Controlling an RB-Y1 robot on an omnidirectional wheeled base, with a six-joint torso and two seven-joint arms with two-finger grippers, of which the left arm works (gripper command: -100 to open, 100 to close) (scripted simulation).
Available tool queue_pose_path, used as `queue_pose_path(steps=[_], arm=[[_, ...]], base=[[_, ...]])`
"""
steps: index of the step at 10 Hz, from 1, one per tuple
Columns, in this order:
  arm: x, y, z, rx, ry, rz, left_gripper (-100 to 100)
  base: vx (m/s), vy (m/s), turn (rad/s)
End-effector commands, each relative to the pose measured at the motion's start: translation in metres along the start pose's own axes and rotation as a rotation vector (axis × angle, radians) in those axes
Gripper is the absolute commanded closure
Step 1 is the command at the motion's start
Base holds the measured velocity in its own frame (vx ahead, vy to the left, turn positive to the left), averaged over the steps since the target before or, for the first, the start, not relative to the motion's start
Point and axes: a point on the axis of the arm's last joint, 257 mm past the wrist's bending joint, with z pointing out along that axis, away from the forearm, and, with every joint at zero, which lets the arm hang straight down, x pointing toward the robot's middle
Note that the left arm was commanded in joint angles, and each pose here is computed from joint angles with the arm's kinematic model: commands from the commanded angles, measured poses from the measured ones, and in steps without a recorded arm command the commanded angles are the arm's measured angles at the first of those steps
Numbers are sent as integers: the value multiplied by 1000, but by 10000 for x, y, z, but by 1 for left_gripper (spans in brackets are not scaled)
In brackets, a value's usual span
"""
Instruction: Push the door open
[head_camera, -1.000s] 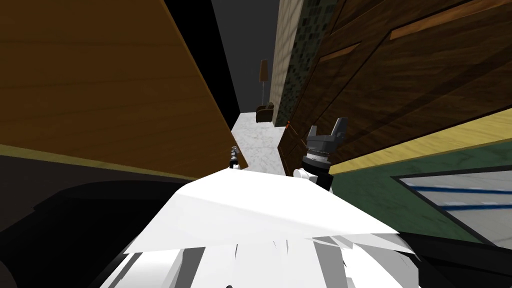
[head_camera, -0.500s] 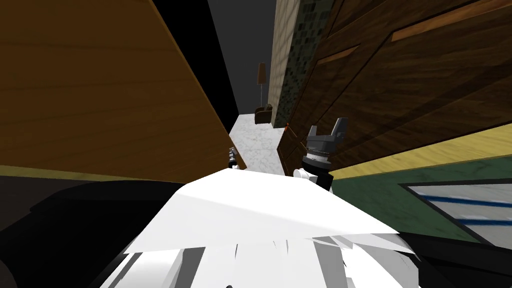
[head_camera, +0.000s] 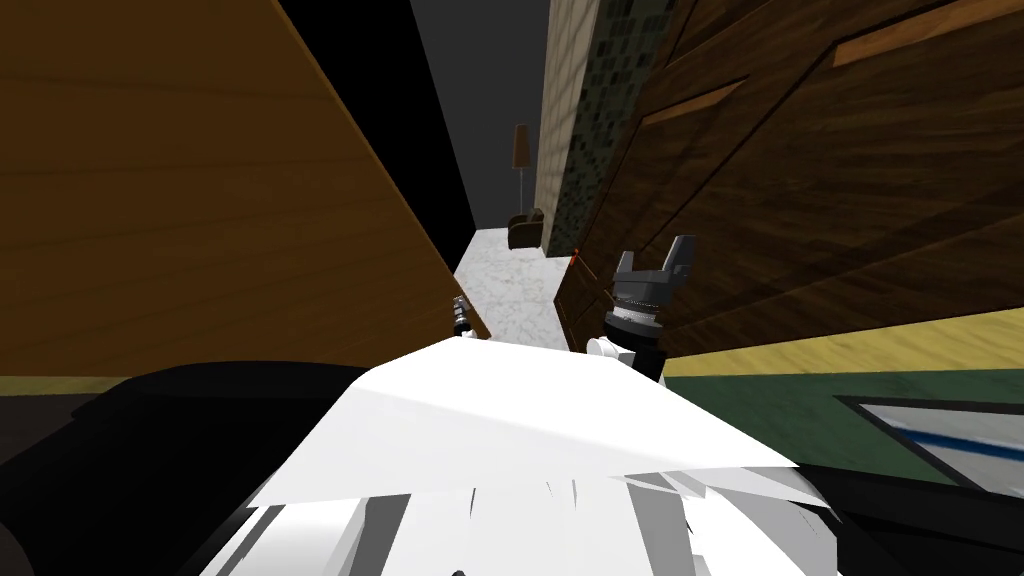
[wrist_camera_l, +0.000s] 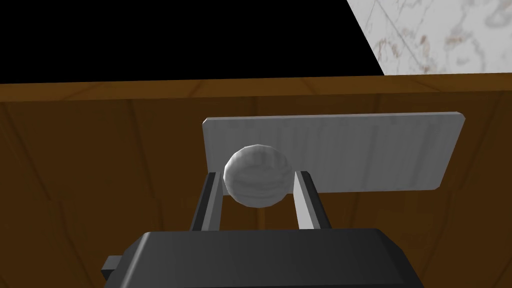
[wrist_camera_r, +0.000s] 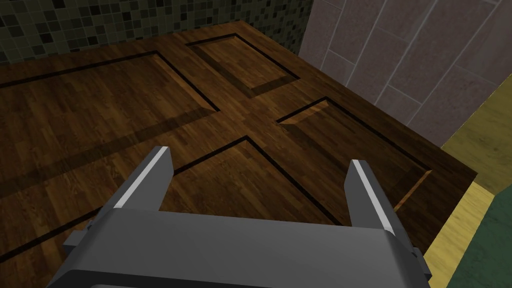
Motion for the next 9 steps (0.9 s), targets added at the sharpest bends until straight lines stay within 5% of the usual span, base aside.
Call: queue_pose_path(steps=[1, 8, 9], arm=[[-115, -69, 31, 15, -18, 6, 100], [-706, 7, -106, -10, -196, -5, 100], [-687, 29, -99, -14, -183, -2, 100]], base=[[54, -1, 15], [175, 12, -35], [91, 17, 23]])
